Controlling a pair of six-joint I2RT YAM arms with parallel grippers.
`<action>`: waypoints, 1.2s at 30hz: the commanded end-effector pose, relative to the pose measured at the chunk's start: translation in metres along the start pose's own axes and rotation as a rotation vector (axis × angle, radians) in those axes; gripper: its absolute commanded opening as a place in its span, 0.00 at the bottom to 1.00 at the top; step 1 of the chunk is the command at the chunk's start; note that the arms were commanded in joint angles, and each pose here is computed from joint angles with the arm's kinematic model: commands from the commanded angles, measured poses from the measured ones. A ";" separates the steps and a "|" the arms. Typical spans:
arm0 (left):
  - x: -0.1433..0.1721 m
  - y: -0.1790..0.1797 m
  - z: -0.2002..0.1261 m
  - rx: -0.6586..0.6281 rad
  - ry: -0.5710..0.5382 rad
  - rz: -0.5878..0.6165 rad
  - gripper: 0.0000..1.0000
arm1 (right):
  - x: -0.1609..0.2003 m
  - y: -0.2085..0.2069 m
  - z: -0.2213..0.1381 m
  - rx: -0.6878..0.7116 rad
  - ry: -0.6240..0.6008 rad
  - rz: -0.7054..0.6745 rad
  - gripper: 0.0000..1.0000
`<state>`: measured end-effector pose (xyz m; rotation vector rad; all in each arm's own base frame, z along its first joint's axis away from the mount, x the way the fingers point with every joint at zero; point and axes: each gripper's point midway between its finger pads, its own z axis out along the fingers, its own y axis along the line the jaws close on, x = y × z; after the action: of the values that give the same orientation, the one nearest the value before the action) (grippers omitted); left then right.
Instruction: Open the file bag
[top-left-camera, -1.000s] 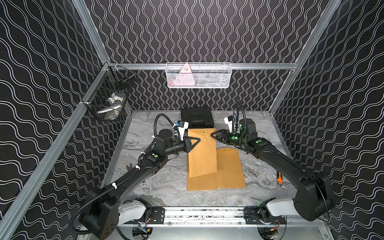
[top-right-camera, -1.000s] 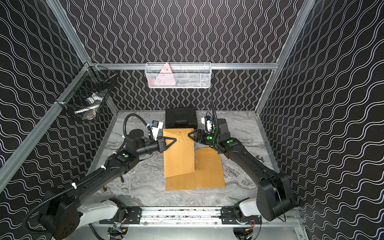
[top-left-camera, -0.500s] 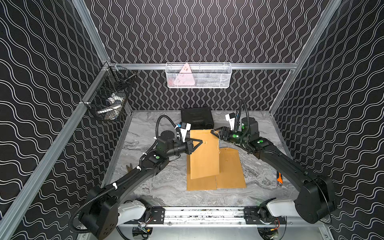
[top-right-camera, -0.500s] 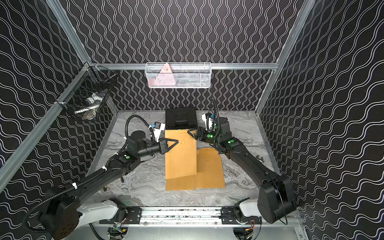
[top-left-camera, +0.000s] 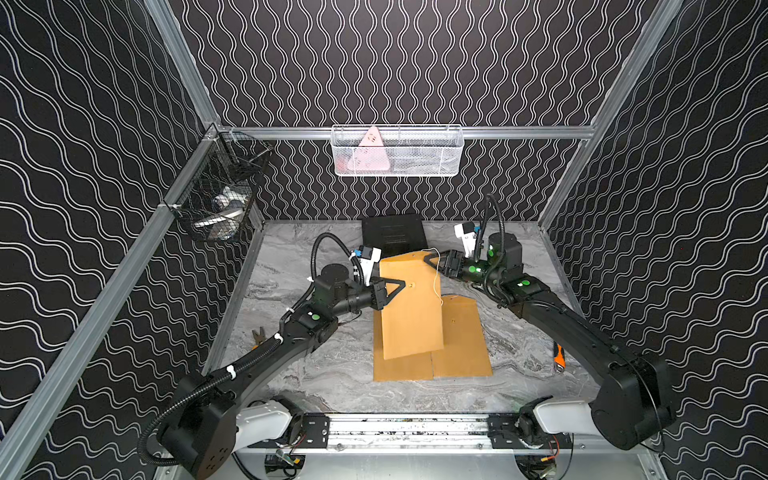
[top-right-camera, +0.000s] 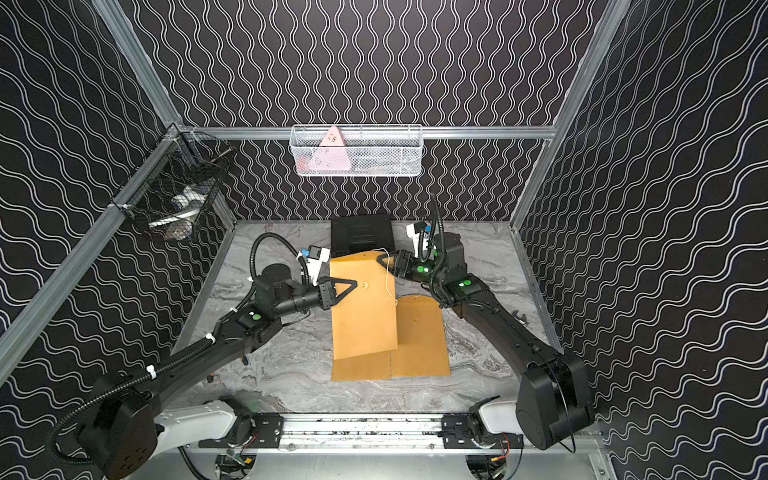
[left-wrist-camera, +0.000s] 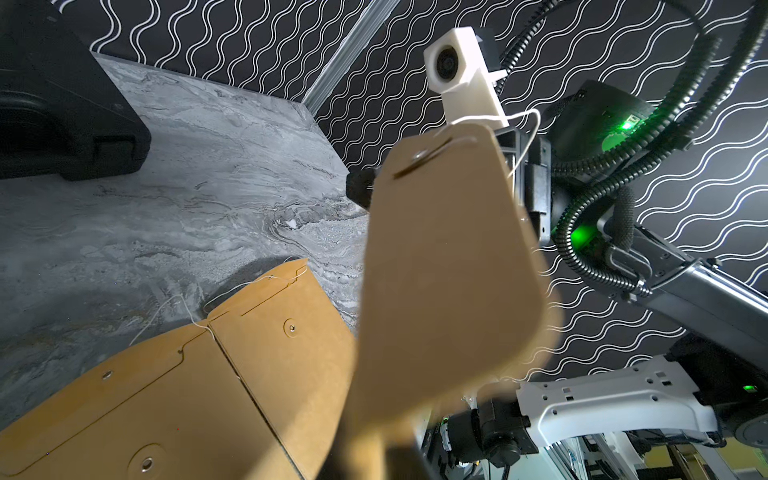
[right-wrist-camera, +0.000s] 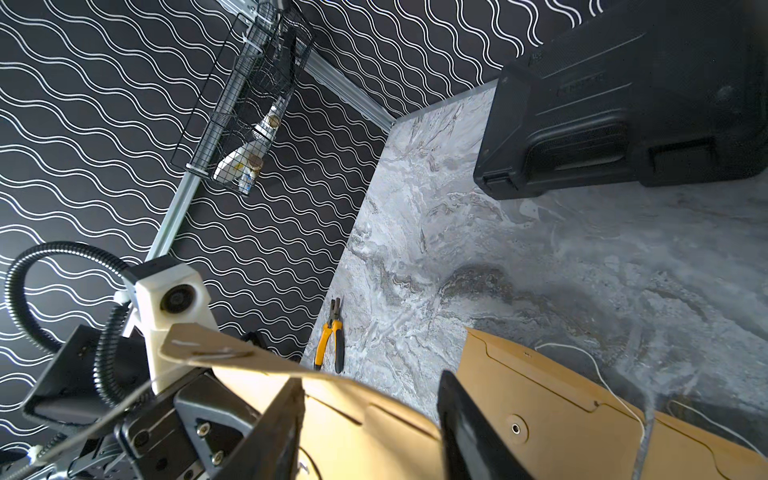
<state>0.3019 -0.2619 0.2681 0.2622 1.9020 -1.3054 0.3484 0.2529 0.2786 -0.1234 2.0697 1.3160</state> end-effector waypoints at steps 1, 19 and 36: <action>0.001 -0.007 0.000 0.032 0.005 0.009 0.00 | -0.008 0.020 -0.003 -0.079 -0.023 -0.036 0.44; 0.003 -0.002 0.002 0.018 0.009 0.006 0.00 | -0.008 0.019 -0.007 -0.084 -0.024 -0.034 0.06; -0.024 -0.007 -0.005 -0.066 -0.040 0.083 0.38 | 0.002 0.013 -0.015 -0.045 -0.002 -0.055 0.00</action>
<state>0.3082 -0.2564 0.2763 0.2399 1.9267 -1.2331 0.3395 0.2470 0.2950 -0.1743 2.0085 1.3365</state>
